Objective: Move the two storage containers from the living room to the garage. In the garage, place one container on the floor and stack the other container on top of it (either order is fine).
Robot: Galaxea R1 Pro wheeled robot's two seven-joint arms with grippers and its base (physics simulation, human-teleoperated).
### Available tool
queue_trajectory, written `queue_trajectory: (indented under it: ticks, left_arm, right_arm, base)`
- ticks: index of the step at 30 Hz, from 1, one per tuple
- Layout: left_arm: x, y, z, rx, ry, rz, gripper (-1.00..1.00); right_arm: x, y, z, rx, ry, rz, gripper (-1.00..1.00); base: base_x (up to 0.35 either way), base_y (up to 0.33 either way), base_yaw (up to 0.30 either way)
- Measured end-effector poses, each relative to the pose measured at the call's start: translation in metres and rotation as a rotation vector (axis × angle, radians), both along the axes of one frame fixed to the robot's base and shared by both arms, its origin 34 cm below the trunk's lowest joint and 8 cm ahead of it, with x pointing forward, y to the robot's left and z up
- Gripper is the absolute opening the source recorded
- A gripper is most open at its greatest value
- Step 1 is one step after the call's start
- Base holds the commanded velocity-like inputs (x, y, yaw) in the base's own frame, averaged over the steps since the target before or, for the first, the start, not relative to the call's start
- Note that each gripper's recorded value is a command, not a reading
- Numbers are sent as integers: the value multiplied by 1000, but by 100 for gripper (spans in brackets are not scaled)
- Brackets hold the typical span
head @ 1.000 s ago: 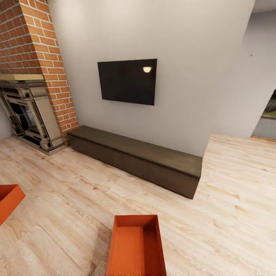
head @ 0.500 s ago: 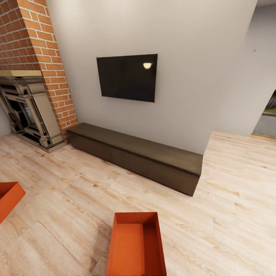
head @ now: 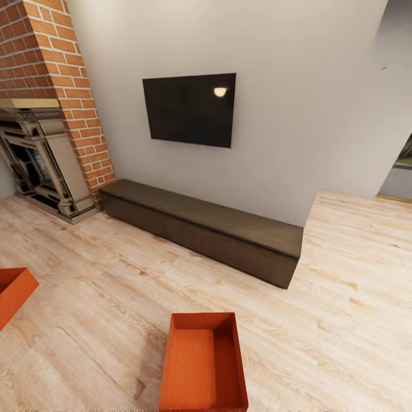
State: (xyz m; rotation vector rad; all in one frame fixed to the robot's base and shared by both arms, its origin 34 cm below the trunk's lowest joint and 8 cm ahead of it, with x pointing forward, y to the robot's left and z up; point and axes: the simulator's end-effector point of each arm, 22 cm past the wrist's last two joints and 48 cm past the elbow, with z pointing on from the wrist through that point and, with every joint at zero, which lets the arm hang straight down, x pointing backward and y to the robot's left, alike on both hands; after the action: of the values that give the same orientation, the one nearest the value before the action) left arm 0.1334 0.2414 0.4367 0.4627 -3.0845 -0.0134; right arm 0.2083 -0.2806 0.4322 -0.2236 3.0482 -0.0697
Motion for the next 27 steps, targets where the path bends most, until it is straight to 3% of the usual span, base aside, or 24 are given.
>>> queue_trajectory:
  ticks: [27]
  left_arm:
    - [-17, 0, 1, 0, 43, 0, 100]
  right_arm:
    - [-17, -1, -3, -1, 44, 4, 100]
  base:
    - [0, 0, 0]
